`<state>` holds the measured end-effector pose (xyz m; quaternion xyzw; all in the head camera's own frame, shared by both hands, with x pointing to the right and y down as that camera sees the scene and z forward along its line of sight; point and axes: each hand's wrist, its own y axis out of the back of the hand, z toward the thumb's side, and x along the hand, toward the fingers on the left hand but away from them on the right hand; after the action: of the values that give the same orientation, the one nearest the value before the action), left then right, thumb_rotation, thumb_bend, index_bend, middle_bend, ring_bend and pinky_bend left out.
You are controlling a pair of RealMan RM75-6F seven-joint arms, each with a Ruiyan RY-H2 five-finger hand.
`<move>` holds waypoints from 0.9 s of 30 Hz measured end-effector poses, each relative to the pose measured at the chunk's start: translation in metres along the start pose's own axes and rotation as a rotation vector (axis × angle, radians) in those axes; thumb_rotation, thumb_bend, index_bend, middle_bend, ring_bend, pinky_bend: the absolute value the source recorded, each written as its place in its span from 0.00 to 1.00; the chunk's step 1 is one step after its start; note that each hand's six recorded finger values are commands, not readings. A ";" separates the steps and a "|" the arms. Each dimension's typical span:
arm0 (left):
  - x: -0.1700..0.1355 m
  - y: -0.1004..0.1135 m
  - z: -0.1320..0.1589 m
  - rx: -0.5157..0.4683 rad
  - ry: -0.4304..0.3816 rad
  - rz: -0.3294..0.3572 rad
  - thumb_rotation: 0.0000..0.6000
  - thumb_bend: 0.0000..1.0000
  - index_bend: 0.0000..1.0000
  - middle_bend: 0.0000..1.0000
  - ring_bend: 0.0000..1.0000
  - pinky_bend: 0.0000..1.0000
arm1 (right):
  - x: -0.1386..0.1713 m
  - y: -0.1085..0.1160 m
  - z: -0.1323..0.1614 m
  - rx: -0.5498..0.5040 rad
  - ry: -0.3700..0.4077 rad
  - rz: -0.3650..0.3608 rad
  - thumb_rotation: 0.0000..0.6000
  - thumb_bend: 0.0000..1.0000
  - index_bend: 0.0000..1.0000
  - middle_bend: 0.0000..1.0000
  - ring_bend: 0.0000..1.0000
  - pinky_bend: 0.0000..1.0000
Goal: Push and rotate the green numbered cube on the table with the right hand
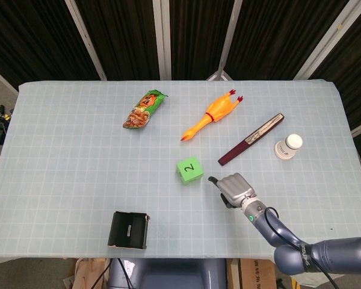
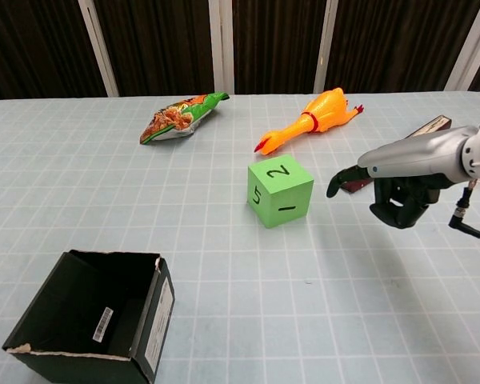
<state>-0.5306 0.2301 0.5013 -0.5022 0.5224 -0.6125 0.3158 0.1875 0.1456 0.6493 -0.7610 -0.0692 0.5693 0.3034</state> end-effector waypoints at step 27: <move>0.001 -0.001 0.000 0.003 0.005 -0.004 1.00 0.26 0.01 0.00 0.04 0.16 | -0.022 0.011 0.018 -0.027 0.039 0.013 1.00 0.72 0.14 0.84 0.82 0.57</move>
<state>-0.5309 0.2293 0.5025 -0.5014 0.5211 -0.6151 0.3142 0.1605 0.1340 0.6589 -0.7763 -0.0661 0.5555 0.2906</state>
